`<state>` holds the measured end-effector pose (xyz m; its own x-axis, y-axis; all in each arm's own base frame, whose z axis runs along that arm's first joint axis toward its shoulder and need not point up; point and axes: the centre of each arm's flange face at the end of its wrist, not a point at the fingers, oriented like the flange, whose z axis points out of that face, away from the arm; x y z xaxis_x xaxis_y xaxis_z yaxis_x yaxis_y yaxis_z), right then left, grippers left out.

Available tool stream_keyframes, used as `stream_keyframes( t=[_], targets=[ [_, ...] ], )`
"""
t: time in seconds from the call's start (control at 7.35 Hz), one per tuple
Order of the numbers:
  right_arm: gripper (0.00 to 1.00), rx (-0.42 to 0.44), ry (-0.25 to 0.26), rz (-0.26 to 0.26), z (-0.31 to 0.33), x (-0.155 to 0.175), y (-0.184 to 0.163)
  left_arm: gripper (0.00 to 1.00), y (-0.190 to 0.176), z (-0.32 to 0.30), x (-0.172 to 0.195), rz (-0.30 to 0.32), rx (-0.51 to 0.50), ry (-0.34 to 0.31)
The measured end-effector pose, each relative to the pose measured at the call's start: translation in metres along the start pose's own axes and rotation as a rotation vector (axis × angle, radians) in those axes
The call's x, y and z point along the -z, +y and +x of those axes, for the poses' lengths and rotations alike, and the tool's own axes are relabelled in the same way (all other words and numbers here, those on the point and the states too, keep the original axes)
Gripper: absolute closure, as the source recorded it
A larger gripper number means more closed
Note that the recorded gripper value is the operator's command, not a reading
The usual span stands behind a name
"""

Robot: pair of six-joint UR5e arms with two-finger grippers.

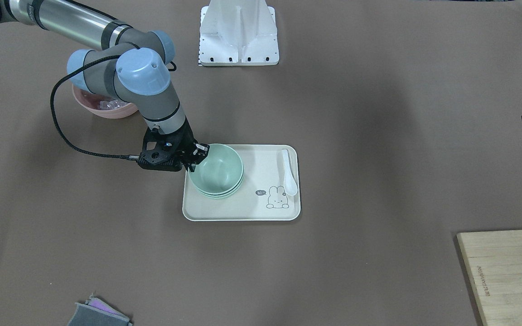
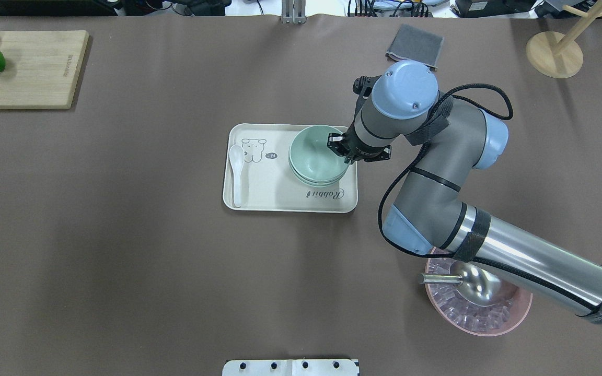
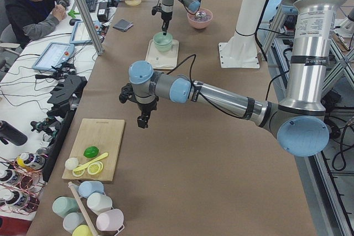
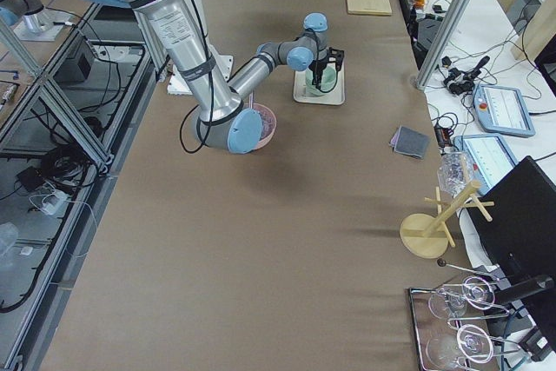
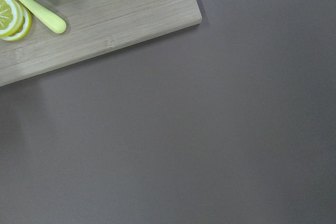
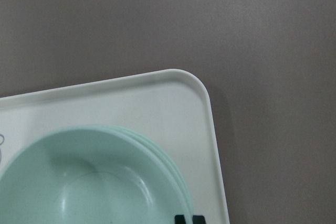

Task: Stack green bowls together

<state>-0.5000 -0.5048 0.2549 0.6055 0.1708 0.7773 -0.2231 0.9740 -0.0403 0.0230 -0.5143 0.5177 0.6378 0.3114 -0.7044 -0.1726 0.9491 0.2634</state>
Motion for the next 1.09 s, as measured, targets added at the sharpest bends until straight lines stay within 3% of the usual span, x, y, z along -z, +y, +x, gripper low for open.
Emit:
stream_keyframes(
  t=[1.09],
  targets=[
    [1.00, 0.000, -0.014, 0.014, -0.0063, 0.0041, -0.0002, 0.02, -0.0002, 0.0014, 0.0013, 0.003, -0.002, 0.000]
  ],
)
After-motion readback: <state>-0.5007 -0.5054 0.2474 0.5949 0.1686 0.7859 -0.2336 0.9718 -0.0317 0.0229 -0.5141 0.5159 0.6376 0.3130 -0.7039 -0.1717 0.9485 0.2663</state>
